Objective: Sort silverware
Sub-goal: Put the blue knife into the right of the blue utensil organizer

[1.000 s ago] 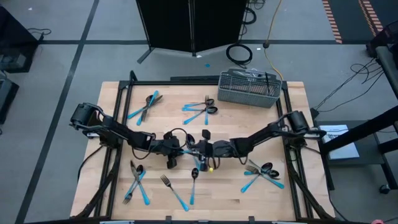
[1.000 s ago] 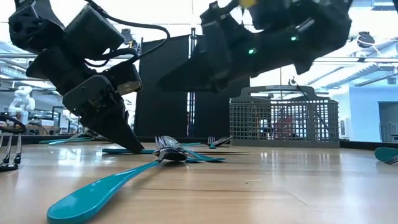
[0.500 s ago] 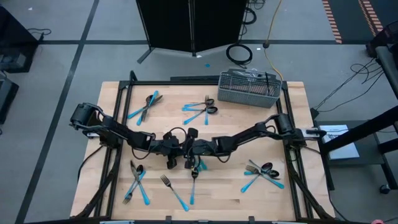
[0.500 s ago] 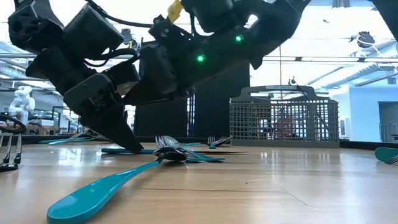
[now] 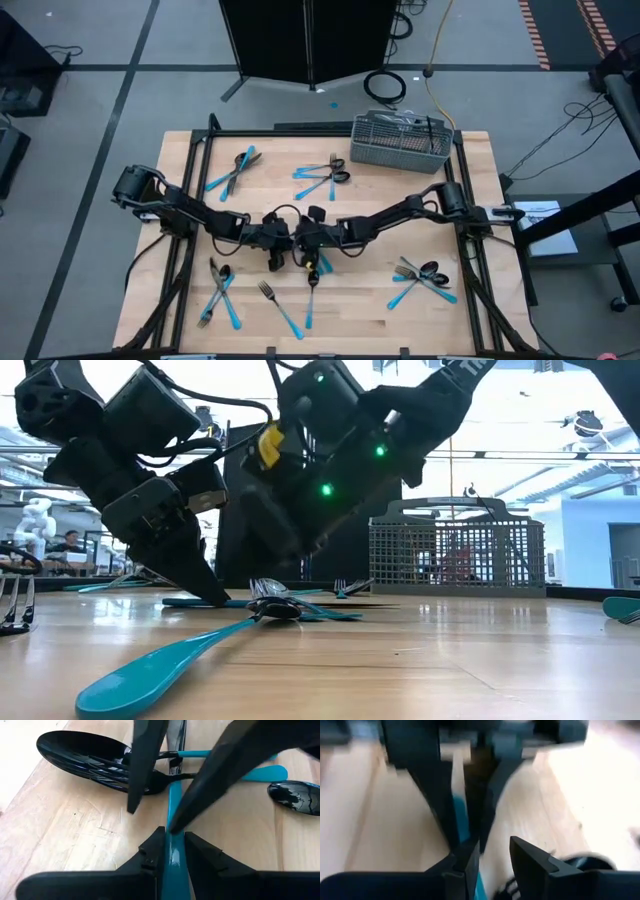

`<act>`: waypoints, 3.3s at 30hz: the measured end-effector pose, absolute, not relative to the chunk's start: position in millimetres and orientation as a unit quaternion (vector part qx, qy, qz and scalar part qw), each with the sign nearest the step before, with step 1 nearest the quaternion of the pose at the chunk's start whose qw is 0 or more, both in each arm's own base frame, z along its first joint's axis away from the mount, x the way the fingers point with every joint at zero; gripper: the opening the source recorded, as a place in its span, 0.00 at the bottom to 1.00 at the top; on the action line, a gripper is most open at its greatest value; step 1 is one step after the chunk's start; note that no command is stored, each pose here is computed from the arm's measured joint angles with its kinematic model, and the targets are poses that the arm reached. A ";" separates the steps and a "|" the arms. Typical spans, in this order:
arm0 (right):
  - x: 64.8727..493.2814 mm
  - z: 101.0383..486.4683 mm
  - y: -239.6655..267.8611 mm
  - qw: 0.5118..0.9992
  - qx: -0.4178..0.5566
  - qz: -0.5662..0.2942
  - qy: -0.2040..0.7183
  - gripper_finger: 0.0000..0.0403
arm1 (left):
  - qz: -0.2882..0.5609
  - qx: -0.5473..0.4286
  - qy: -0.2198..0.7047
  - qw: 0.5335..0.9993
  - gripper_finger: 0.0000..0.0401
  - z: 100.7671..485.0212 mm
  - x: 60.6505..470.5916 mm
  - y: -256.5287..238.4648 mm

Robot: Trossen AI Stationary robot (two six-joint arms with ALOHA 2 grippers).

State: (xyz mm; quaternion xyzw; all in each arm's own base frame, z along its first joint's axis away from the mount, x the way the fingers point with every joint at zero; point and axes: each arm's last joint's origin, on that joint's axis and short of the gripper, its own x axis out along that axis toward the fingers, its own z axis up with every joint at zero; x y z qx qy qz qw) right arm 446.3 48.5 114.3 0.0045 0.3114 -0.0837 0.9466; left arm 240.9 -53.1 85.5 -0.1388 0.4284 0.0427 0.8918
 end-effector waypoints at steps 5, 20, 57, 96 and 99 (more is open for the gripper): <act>442.4 109.8 45.2 0.935 -0.003 -0.090 0.342 0.25 | 0.044 -0.143 0.429 0.891 0.17 85.5 240.9 -53.1; 425.8 109.4 38.9 0.891 -0.058 -0.081 0.442 0.25 | 0.039 -0.191 0.450 0.872 0.17 84.8 237.3 -60.4; 334.8 153.4 37.2 0.948 0.022 -0.089 0.305 0.25 | 0.023 -0.239 0.456 0.857 0.17 85.4 239.9 -53.2; 357.8 131.9 62.8 0.790 0.008 -0.217 0.573 0.25 | 0.023 -0.254 0.450 0.856 0.17 86.3 241.0 -53.3; 346.0 137.8 74.1 0.776 -0.005 -0.220 0.591 0.25 | 0.023 -0.254 0.450 0.856 0.17 86.4 241.0 -53.4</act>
